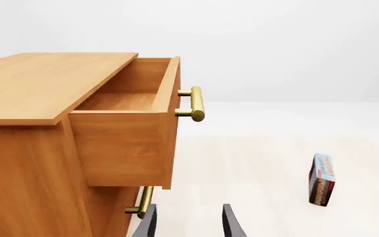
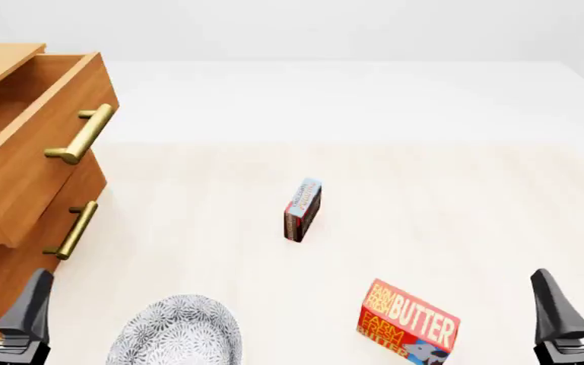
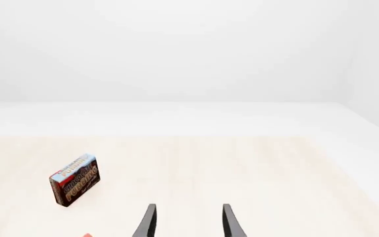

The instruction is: Put the chocolate pudding in the top drawer of the cabinet and close it.

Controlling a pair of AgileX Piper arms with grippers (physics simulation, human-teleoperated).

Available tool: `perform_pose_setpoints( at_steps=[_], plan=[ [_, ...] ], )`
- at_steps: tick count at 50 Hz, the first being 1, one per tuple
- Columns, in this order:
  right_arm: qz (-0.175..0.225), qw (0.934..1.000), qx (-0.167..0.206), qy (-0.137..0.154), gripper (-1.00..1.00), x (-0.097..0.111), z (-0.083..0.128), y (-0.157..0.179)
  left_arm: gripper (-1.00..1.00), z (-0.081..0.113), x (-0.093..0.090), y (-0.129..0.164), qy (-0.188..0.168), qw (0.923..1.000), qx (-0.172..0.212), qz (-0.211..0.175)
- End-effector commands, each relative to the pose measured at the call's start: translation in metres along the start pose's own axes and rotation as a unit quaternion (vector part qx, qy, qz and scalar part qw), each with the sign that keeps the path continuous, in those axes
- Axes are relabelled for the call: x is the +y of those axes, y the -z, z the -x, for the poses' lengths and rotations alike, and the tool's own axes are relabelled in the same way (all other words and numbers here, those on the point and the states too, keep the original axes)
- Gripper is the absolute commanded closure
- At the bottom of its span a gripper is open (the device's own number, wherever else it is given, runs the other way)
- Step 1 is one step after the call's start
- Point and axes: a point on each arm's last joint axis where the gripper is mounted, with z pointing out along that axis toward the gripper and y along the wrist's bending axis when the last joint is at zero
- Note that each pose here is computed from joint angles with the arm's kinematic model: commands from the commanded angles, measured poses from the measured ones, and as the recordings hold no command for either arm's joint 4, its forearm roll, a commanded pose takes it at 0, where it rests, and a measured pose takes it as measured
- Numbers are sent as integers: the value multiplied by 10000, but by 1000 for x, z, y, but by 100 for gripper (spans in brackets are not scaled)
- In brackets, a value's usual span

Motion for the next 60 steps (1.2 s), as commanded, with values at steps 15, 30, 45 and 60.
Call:
perform_pose_setpoints(
  at_steps=[15,30,45,60],
  plan=[
    [1,10000,3,7,-100,0,1,0,-100,4,-1,-2,-30,9999,71,-79],
    [0,10000,3,8,-100,0,1,0,-100,47,-4,-16,-119,9994,147,-278],
    [0,10000,4,8,-100,0,1,0,-100,118,-5,-21,-197,9991,-38,-362],
    [0,10000,4,9,-100,0,1,0,-100,173,-6,-36,-227,9988,-96,-420]
  ],
)
